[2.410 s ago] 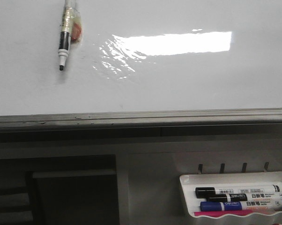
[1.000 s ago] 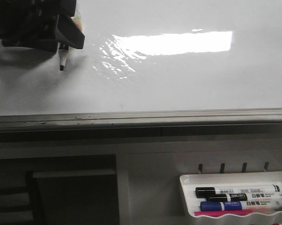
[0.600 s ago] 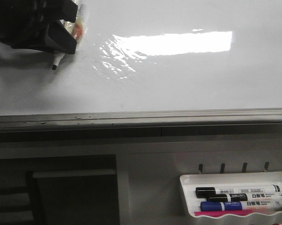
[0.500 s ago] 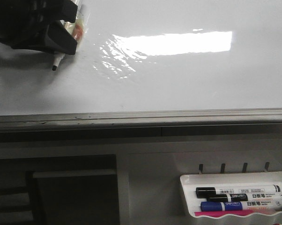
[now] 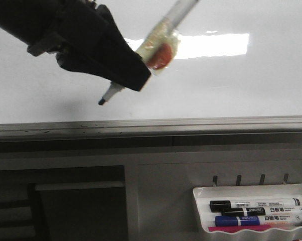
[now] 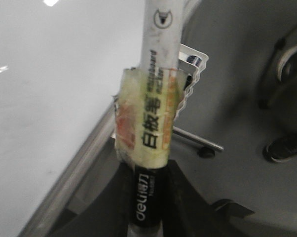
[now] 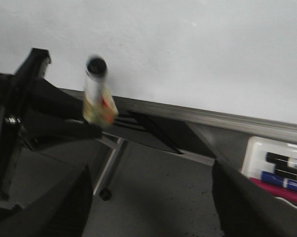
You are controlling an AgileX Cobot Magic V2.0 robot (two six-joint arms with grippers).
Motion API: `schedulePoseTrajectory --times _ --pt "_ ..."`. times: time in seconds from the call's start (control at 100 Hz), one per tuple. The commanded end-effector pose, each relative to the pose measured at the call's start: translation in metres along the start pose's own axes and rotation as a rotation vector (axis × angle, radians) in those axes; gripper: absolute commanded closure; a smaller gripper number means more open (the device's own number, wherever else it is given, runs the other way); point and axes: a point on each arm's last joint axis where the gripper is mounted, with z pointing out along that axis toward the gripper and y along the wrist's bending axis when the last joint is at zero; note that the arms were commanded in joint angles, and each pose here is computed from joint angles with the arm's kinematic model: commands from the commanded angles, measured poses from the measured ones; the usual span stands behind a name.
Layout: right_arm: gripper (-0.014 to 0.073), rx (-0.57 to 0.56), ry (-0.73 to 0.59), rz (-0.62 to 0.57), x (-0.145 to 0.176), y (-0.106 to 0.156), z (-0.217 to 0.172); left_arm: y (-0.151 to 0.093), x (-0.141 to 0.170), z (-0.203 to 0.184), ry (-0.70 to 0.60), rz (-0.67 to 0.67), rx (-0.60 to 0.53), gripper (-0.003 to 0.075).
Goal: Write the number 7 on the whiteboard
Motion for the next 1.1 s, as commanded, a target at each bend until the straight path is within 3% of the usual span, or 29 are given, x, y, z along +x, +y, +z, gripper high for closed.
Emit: schedulePoseTrajectory --times 0.0,0.13,0.4,0.76,0.9,1.09 --pt "0.0147 -0.113 -0.035 0.0 -0.022 0.01 0.003 -0.02 -0.017 -0.008 -0.054 0.099 0.022 0.0741" --pt "0.0147 -0.185 0.032 -0.004 -0.037 0.012 0.012 -0.037 -0.018 -0.003 -0.039 0.163 0.062 0.0741" --pt "0.0148 -0.338 0.262 0.044 -0.047 0.005 0.037 -0.039 -0.022 -0.003 -0.057 0.161 0.054 0.0741" --pt "0.0163 -0.382 0.33 0.022 -0.04 0.011 0.062 -0.037 -0.025 -0.004 -0.08 0.161 0.028 0.0741" --pt "0.0321 -0.383 0.334 0.006 -0.039 0.014 0.064 -0.036 -0.026 -0.004 -0.083 0.16 0.023 0.0741" --pt "0.06 -0.389 0.331 -0.019 -0.039 0.014 0.064 -0.036 -0.026 -0.004 -0.091 0.158 0.014 0.074"
